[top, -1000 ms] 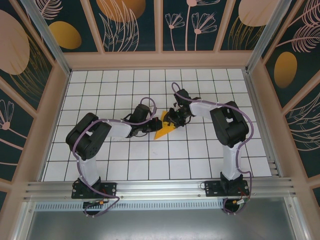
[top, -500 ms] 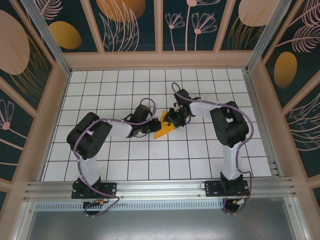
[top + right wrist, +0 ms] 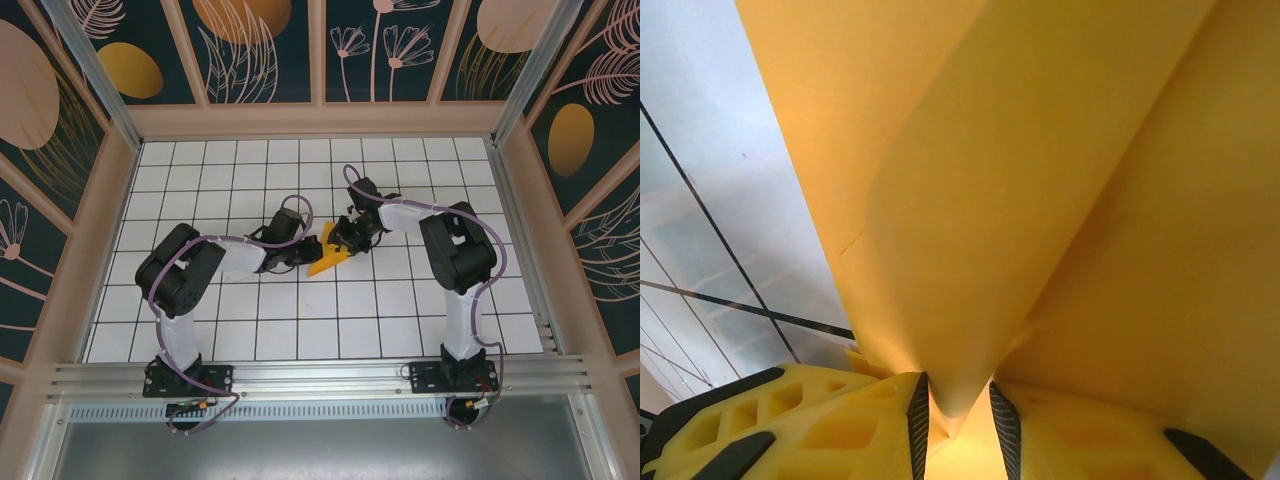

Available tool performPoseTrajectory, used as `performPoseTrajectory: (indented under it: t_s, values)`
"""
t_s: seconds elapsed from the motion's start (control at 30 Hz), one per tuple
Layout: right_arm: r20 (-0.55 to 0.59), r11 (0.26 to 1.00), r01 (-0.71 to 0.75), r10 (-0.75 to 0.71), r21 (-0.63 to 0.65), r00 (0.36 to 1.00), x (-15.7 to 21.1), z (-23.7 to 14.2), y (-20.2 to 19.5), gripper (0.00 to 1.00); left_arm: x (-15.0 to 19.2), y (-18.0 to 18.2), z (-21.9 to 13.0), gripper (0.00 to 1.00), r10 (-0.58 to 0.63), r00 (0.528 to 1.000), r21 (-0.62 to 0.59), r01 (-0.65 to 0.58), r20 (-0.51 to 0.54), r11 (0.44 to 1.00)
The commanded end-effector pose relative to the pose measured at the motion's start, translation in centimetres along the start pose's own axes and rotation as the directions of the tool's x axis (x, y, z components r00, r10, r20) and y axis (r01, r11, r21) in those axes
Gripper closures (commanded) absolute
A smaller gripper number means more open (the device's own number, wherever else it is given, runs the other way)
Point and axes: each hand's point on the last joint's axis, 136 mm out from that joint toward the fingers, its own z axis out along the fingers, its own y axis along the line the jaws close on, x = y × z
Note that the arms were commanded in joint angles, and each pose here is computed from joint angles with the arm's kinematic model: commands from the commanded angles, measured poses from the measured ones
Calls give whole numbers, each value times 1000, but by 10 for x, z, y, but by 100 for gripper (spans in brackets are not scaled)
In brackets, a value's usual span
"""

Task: Fold a paper plane with a square sheet of paper (pick it up from the middle)
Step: Fourth fold the wing at the center of the table.

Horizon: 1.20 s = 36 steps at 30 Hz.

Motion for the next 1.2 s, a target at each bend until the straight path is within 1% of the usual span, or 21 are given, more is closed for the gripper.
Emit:
performPoseTrajectory:
  t_s: [0.0, 0.13, 0.23, 0.33, 0.4, 0.57, 0.63, 0.83, 1.17]
  values:
    - [27, 967, -87, 83, 242, 996, 2, 25, -78, 69, 18, 27, 7, 98, -20, 998, -103, 14, -62, 995]
    - [114, 997, -1, -8, 75, 993, -20, -14, -21, 68, 23, 35, 7, 99, -26, 996, -139, 15, -79, 990]
    - [172, 994, 104, -95, -43, 980, -23, -42, 14, 68, 24, 39, 7, 99, -30, 996, -162, 16, -86, 987]
    - [215, 976, 197, -174, -92, 961, -20, -60, 29, 69, 25, 41, 8, 100, -31, 995, -173, 15, -90, 985]
    - [222, 960, 249, -217, -125, 951, -15, -63, 34, 73, 25, 43, 8, 100, -32, 995, -179, 16, -90, 984]
    - [186, 935, 307, -274, -180, 944, -8, -49, 37, 91, 26, 48, 7, 100, -42, 995, -203, 23, -90, 979]
    - [168, 930, 315, -285, -188, 944, -7, -42, 36, 95, 26, 49, 7, 100, -43, 995, -210, 23, -90, 978]
    - [131, 905, 359, -336, -231, 933, 0, -27, 38, 97, 28, 52, 7, 100, -54, 994, -225, 32, -92, 974]
    - [76, 914, 361, -353, -187, 933, 0, -2, 21, 97, 32, 57, 7, 100, -70, 992, -242, 44, -100, 969]
